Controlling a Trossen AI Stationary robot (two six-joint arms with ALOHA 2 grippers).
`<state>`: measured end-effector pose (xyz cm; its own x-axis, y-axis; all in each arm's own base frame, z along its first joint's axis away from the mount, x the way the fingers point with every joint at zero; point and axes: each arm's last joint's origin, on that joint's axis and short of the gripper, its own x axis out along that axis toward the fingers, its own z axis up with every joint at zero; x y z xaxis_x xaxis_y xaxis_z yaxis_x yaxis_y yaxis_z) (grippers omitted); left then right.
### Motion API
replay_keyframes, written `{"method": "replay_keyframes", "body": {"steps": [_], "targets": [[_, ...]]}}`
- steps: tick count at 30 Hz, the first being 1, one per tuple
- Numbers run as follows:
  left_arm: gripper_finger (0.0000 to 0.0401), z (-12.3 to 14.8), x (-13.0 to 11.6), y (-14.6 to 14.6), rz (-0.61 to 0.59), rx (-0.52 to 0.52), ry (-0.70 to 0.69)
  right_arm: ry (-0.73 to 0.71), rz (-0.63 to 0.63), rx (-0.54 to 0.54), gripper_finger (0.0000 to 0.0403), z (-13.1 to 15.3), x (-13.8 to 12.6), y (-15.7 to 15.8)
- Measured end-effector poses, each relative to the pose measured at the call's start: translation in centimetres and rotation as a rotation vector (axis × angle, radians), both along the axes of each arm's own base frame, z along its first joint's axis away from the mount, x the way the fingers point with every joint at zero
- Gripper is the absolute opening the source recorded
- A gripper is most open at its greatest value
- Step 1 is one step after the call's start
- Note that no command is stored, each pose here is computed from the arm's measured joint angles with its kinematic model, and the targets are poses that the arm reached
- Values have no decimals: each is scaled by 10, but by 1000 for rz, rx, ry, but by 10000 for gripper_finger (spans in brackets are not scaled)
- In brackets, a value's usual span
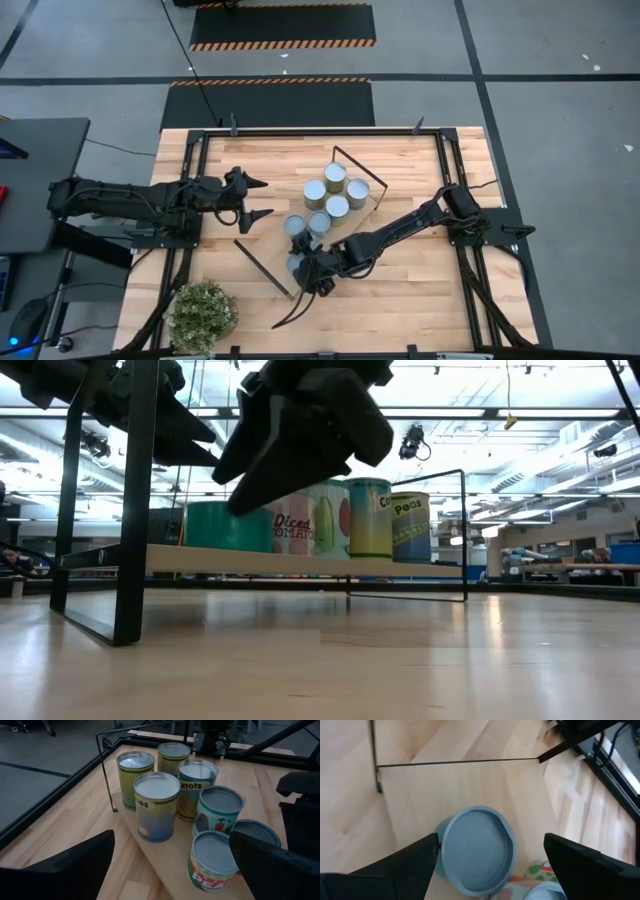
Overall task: Pick and place cans onto a shelf
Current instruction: Put the blue tuna can on the shelf, then return to Home Position
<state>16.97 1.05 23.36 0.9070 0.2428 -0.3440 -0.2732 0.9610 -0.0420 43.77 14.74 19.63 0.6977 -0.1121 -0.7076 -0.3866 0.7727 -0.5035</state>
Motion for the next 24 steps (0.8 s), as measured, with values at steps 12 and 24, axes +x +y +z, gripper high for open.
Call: {"method": "replay_keyframes", "body": {"steps": [12,24], "targets": [[400,0,0,0,-14,-6,0,-37,-14,-13,368,4,2,-1],[400,8,-1,-1,-51,81,-51,-33,-133,9,361,59,-38,2]]}}
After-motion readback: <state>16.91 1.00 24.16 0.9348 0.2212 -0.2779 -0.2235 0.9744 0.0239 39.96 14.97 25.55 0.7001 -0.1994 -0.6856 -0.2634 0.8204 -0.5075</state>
